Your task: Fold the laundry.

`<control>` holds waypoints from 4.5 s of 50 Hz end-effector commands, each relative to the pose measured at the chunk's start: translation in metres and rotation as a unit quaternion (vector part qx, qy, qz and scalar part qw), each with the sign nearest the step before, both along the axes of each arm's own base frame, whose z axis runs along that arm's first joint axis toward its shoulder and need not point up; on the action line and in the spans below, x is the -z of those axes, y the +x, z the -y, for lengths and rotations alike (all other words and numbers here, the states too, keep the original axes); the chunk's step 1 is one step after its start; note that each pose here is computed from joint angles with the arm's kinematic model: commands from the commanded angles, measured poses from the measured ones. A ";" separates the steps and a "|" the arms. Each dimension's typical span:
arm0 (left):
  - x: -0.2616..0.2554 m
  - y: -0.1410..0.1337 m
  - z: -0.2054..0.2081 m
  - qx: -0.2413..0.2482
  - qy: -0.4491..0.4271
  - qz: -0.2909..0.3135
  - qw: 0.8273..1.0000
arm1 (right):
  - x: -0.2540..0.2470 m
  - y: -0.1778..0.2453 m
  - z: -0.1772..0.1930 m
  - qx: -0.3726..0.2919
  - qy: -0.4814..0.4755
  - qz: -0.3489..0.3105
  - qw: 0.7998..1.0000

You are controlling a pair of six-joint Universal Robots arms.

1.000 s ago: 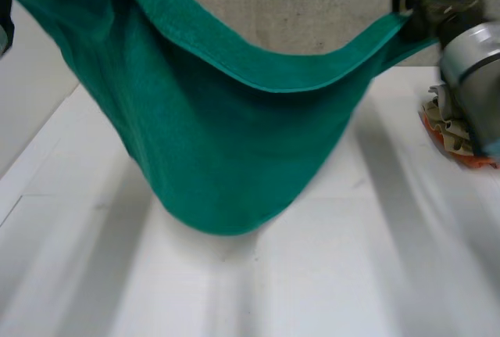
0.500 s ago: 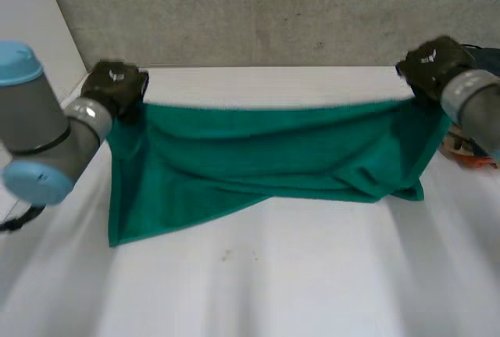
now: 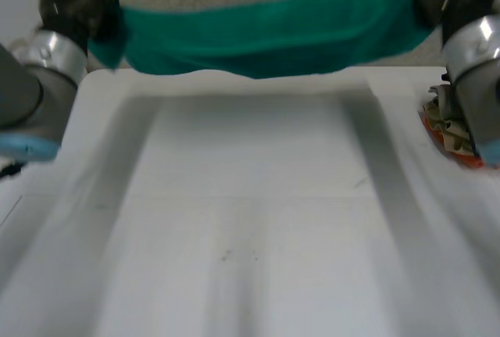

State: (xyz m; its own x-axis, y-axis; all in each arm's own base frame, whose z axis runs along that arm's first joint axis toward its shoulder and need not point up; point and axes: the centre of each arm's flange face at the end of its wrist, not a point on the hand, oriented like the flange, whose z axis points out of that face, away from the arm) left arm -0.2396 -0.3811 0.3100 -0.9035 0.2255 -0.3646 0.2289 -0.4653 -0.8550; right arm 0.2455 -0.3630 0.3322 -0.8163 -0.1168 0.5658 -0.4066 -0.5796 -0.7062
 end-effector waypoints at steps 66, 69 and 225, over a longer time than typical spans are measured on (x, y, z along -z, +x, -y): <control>0.163 0.023 -0.004 -0.114 0.320 0.131 0.931 | 0.217 0.036 0.057 0.034 0.201 -0.207 0.957; 0.165 0.014 -0.006 -0.103 0.312 0.129 0.936 | 0.230 0.042 0.057 0.033 0.200 -0.209 0.957; 0.083 0.031 -0.098 -0.014 0.210 0.075 0.975 | 0.123 -0.026 -0.021 0.053 0.167 -0.221 0.959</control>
State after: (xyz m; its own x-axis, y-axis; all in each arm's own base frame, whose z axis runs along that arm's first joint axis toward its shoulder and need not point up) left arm -0.2083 -0.2834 0.2203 -0.8535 0.3665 -0.3705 0.3784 -0.0528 -0.9241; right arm 0.0990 -0.3771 0.1817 -0.5171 -0.2378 0.8222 -0.8530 0.0636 -0.5180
